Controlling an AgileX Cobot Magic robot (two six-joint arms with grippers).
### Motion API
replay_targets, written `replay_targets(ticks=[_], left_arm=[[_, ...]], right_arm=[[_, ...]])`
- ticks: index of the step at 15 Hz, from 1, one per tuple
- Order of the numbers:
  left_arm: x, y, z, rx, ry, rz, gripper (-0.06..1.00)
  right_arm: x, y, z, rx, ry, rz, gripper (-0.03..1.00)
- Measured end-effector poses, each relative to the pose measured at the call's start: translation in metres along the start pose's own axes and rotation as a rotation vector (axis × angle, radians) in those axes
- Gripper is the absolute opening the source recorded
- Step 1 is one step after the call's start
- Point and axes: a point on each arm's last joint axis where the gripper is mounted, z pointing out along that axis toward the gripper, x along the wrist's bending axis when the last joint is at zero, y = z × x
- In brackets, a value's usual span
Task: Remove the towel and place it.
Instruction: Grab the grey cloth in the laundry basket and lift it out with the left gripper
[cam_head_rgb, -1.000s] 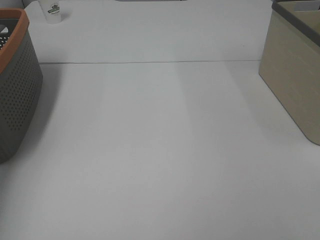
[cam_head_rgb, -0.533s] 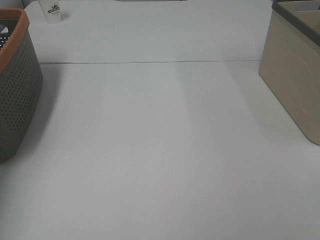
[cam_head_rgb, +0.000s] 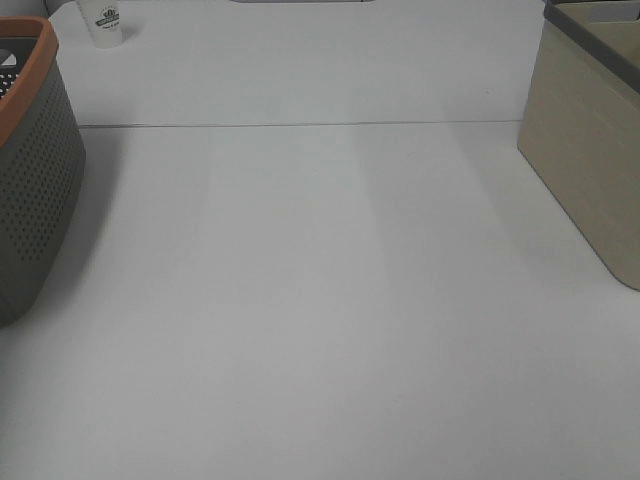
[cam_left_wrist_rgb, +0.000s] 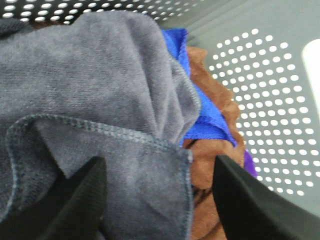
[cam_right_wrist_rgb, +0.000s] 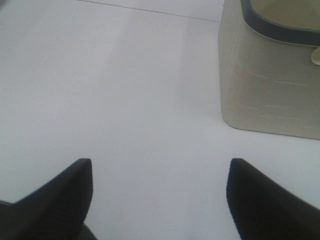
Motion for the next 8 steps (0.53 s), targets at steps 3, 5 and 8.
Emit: replay_targets(ticks=[3,5,8], left_arm=[[0.005,-0.005,0.010,0.018,0.015,0.006,0.56],[0.008,-0.008,0.015,0.026,0.025,0.009,0.46],[0.006,-0.010,0.017,0.046,-0.002,0.008,0.04]], right_arm=[[0.000,0.000,0.000,0.000,0.000,0.001,0.74],[0.000,0.000,0.000,0.000,0.000,0.001,0.74],[0.000,0.000,0.000,0.000,0.000,0.001,0.74]])
